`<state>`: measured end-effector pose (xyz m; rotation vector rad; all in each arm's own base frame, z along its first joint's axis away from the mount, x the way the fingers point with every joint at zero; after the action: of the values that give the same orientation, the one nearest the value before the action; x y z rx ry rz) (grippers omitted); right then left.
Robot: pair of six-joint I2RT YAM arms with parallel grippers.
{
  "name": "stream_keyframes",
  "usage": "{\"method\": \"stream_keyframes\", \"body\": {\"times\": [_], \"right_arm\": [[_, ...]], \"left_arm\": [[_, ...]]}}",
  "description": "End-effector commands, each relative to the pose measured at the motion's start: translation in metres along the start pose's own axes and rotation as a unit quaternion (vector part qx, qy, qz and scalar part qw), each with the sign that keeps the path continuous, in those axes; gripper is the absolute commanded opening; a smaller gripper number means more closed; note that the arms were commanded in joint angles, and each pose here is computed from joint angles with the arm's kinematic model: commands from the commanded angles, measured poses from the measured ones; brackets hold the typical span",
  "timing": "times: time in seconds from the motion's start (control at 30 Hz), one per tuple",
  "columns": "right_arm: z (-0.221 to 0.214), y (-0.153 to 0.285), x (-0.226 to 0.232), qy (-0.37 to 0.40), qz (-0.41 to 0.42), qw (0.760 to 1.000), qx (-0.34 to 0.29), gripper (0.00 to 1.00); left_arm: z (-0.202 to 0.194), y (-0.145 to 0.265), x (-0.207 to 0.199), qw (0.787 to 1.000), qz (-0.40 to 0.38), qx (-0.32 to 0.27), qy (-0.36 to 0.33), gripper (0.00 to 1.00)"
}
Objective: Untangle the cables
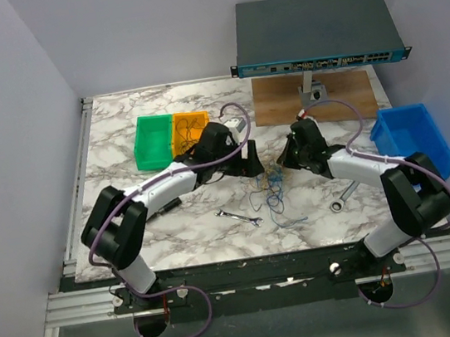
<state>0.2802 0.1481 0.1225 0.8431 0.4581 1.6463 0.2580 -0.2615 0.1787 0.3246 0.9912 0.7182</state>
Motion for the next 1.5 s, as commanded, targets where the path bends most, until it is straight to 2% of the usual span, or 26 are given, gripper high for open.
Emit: {"method": "stream_keyframes", "body": {"times": [0.0, 0.27, 0.37, 0.47, 0.53, 0.57, 0.73, 1.0, 1.2, 1.47], "right_arm": [[0.019, 0.019, 0.002, 0.009, -0.007, 0.999, -0.042, 0.01], [0.009, 0.048, 0.003, -0.024, 0.032, 0.998, -0.051, 0.0], [0.012, 0.056, 0.002, -0.032, 0.028, 0.997, -0.069, 0.01], [0.024, 0.069, 0.001, -0.035, -0.003, 0.995, -0.093, 0.01], [0.036, 0.081, -0.001, -0.036, -0.034, 0.992, -0.114, 0.01], [0.042, 0.088, -0.002, -0.038, -0.05, 0.99, -0.127, 0.01], [0.079, 0.135, -0.013, -0.042, -0.165, 0.964, -0.206, 0.01], [0.122, 0.208, -0.019, -0.055, -0.251, 0.916, -0.307, 0.01], [0.151, 0.268, -0.017, -0.073, -0.266, 0.885, -0.375, 0.01], [0.178, 0.331, -0.016, -0.081, -0.288, 0.847, -0.439, 0.01]], "left_arm": [[0.001, -0.023, -0.001, 0.999, 0.043, 0.022, -0.02, 0.83], [-0.003, -0.067, -0.001, 0.994, 0.072, 0.077, -0.023, 0.74], [-0.01, -0.082, 0.002, 0.993, 0.057, 0.105, -0.001, 0.65], [-0.016, -0.094, 0.005, 0.991, 0.045, 0.122, 0.02, 0.33], [-0.015, -0.096, 0.006, 0.991, 0.046, 0.122, 0.024, 0.06], [-0.014, -0.095, 0.007, 0.991, 0.052, 0.118, 0.023, 0.0], [-0.001, -0.069, 0.016, 0.994, 0.074, 0.076, 0.023, 0.0], [0.018, -0.019, 0.055, 0.994, 0.08, 0.025, 0.072, 0.0], [0.023, -0.008, 0.073, 0.991, 0.084, 0.007, 0.103, 0.0], [0.019, -0.01, 0.08, 0.99, 0.088, 0.006, 0.107, 0.0]]}}
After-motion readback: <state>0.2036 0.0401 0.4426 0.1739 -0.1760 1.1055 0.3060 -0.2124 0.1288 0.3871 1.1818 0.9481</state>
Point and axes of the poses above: each gripper's point midway between its finger pads, its own y axis back along the fingers, its own x axis along the line the jaws close on, z = x × y, the point moved 10 cm from there along y, back along the fingers, and after that the axes turned 12 degrees about y, right-handed, at the moved point
